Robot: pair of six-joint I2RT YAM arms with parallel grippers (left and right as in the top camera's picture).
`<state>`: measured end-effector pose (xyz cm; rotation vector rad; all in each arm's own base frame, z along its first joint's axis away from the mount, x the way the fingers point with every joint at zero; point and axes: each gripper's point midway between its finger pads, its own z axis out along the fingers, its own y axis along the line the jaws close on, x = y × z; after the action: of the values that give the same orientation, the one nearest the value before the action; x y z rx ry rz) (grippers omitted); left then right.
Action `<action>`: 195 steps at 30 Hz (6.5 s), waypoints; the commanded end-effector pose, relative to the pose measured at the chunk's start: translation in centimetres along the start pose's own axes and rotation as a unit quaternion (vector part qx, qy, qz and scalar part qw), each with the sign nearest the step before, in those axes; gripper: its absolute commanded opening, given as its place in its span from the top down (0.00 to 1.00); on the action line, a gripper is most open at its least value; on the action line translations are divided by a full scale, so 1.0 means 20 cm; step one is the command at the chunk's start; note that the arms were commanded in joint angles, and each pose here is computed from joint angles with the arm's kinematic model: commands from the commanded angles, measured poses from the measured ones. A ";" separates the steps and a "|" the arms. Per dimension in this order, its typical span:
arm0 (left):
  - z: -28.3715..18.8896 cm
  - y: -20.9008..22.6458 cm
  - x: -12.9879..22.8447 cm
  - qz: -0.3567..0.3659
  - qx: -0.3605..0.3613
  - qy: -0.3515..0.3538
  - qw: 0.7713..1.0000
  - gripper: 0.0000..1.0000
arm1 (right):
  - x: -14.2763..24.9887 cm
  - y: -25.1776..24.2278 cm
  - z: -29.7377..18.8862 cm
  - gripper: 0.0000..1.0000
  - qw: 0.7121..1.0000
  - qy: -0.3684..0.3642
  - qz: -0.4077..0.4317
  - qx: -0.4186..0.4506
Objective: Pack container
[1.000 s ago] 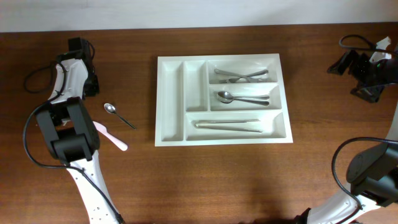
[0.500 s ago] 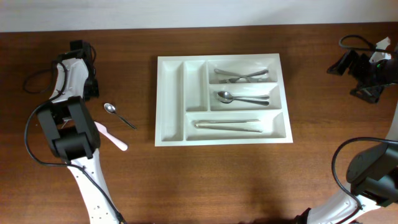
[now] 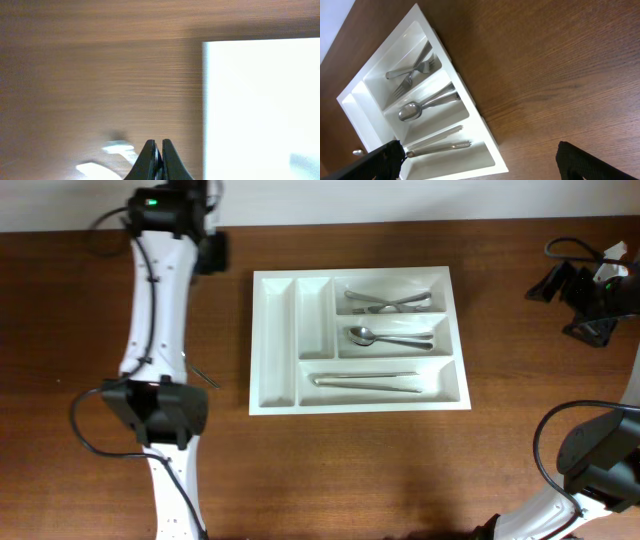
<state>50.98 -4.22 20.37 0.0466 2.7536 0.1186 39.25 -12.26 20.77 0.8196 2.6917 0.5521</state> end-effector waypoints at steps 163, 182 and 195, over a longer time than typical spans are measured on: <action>-0.76 0.53 0.53 -0.041 0.058 -0.008 0.997 0.01 | 0.09 0.00 0.02 0.01 0.999 0.038 0.017 0.001; 0.45 0.61 1.07 -0.415 -0.006 0.129 0.901 0.02 | 0.10 0.00 0.01 0.01 0.999 0.042 0.019 0.002; 0.68 0.63 1.20 -0.430 -0.044 0.156 0.888 0.11 | 0.11 0.00 0.01 0.01 0.999 0.047 0.021 0.003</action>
<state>35.22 10.29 2.18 -1.2329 2.7477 -0.0568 37.48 -11.34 20.27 0.8705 2.7613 0.5894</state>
